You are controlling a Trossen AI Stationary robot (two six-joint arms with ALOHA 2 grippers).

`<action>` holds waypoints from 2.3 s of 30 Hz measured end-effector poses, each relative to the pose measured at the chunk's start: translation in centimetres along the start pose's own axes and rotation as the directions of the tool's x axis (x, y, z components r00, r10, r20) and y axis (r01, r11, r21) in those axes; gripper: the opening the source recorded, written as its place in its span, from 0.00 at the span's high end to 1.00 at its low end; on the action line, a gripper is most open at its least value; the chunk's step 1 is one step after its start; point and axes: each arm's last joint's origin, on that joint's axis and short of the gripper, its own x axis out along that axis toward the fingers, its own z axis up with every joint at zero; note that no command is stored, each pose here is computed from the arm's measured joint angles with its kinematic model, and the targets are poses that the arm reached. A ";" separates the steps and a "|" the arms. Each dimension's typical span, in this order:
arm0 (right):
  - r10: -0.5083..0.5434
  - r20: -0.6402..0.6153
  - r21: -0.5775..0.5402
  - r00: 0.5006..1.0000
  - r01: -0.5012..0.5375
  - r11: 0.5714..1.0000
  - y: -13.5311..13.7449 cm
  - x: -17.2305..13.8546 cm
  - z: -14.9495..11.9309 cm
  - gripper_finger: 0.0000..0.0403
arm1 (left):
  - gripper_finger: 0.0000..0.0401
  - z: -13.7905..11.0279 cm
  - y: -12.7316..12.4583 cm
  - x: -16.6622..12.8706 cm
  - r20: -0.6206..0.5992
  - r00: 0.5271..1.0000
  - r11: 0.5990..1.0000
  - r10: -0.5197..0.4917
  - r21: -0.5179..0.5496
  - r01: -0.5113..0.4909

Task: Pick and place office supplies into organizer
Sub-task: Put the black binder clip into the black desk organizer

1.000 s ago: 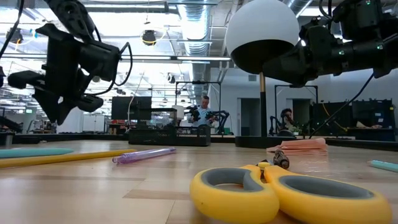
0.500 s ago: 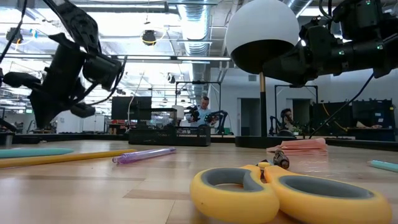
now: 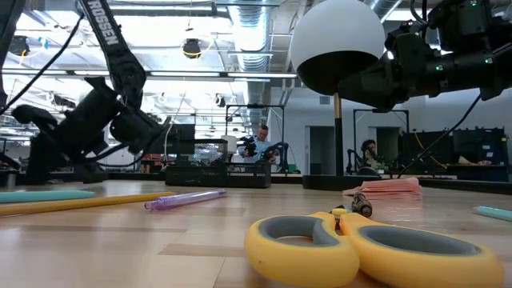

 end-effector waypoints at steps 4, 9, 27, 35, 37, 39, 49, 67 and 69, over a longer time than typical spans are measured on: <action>-0.001 0.000 0.000 1.000 0.001 1.000 0.0 0.0 0.0 0.49 | 1.00 0.4 -1.5 -2.2 0.051 0.995 0.996 -0.091 0.009 0.090; -0.005 0.000 0.001 1.000 0.005 1.000 -0.1 0.0 0.0 0.49 | 1.00 0.8 -3.2 -5.7 0.150 0.965 0.976 -0.215 0.064 0.207; -0.011 -0.031 -0.002 0.999 0.011 1.000 -0.2 0.0 -0.3 0.49 | 0.93 -0.4 -5.1 -12.0 0.364 0.854 0.827 -0.372 0.548 0.126; -0.007 -0.061 0.034 0.998 0.009 0.999 -0.2 0.0 -0.6 0.49 | 0.76 -1.5 -5.1 -11.9 0.187 0.891 0.647 -0.413 0.749 0.142; -0.008 -0.080 0.048 0.997 0.012 0.999 -0.2 0.0 -0.8 0.49 | 0.72 -1.8 -4.5 -11.9 0.184 0.907 0.653 -0.378 0.748 0.121; -0.008 -0.093 0.054 0.996 0.013 0.998 -0.2 0.0 -0.9 0.49 | 0.70 -1.9 -3.4 -12.1 0.210 0.918 0.690 -0.338 0.718 0.090; -0.010 -0.100 0.158 0.995 0.026 0.987 -0.2 0.0 -1.0 0.49 | 0.70 -2.7 7.4 -15.6 0.460 0.723 0.811 -0.515 0.536 0.237; -0.010 -0.123 0.168 0.992 0.031 0.985 -0.2 -0.1 -1.2 0.49 | 0.65 -5.4 6.3 -6.8 0.359 0.457 0.580 -0.814 0.467 0.667; -0.010 -0.123 0.168 0.992 0.031 0.985 -0.2 0.0 -1.2 0.49 | 0.63 -5.4 5.7 -6.4 0.348 0.466 0.582 -0.813 0.475 0.660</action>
